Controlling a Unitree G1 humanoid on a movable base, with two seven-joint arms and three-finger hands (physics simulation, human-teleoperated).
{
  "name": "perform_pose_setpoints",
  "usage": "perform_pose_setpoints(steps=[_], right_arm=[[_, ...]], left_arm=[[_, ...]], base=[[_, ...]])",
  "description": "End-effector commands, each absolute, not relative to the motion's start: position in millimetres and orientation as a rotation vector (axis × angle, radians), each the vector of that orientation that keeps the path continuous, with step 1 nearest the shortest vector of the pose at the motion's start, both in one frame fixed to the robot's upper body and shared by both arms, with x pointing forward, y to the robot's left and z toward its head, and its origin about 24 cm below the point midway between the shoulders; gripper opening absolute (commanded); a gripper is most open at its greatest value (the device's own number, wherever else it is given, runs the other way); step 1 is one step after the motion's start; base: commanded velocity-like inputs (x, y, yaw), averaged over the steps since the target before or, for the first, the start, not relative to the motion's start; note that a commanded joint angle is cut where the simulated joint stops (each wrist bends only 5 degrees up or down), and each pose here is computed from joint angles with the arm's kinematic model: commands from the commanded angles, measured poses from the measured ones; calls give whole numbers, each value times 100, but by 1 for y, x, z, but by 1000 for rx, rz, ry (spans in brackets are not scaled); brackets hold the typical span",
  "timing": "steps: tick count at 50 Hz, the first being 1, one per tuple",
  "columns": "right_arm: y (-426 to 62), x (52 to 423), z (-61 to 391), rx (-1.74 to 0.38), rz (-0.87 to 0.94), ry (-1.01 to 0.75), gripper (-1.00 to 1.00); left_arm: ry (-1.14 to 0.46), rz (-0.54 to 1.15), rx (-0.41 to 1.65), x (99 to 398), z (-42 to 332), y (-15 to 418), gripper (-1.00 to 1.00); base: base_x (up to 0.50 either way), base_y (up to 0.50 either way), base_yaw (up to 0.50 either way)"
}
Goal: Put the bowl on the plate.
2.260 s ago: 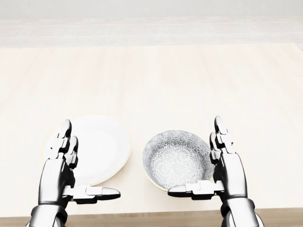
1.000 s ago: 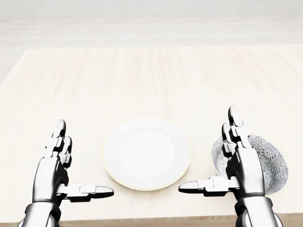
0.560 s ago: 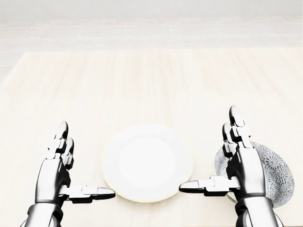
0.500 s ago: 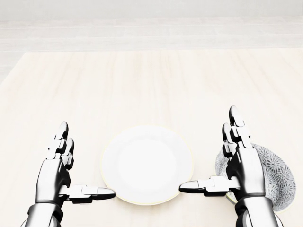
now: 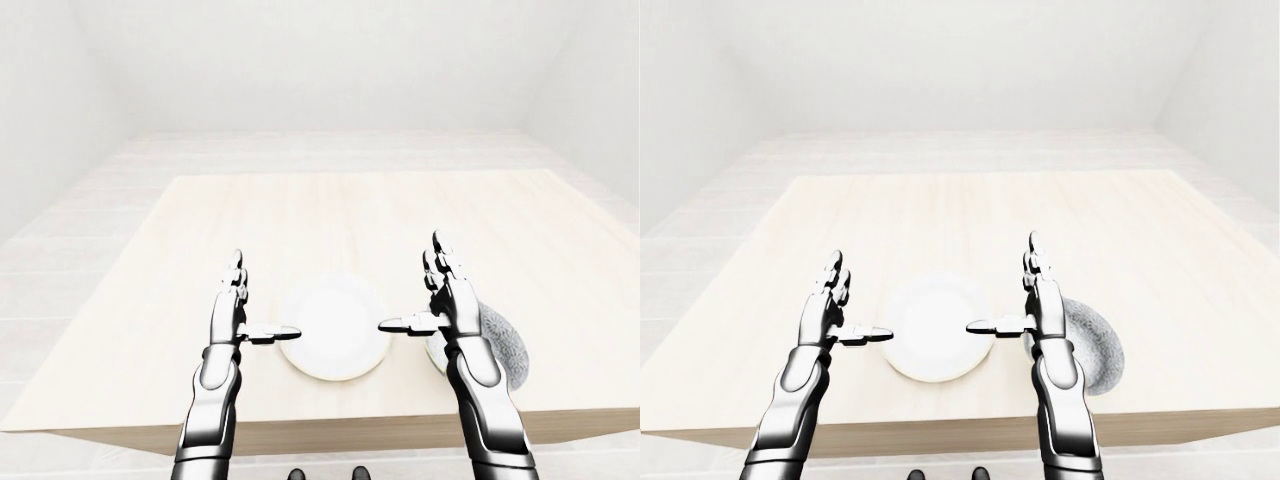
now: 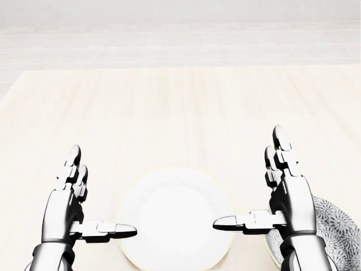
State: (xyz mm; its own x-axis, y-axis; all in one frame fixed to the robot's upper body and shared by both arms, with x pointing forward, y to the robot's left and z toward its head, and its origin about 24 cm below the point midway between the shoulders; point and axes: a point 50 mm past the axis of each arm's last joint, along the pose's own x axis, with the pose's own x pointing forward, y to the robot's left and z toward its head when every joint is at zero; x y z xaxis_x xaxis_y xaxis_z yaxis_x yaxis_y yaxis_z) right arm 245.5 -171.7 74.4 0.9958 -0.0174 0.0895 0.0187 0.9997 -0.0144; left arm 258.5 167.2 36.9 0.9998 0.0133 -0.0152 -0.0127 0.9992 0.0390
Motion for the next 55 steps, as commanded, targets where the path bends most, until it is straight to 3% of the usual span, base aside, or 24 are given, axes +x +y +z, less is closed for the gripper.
perform_pose_setpoints(steps=[1, 23, 41, 55], right_arm=[[-171, 245, 75, -17, -15, -91, 100], [-175, 241, 77, -53, -30, -97, 100], [-202, 211, 124, -317, -120, -262, 100], [-221, 180, 127, -453, -139, -200, 100]], left_arm=[[14, 14, 38, 259, 37, 168, 100], [7, 22, 50, 260, 39, 169, 100], [14, 23, 68, 254, 44, 177, 100], [-43, 59, 126, 230, 68, 200, 100]], base=[[18, 0, 0], [11, 0, 0], [0, 0, 0], [0, 0, 0]])
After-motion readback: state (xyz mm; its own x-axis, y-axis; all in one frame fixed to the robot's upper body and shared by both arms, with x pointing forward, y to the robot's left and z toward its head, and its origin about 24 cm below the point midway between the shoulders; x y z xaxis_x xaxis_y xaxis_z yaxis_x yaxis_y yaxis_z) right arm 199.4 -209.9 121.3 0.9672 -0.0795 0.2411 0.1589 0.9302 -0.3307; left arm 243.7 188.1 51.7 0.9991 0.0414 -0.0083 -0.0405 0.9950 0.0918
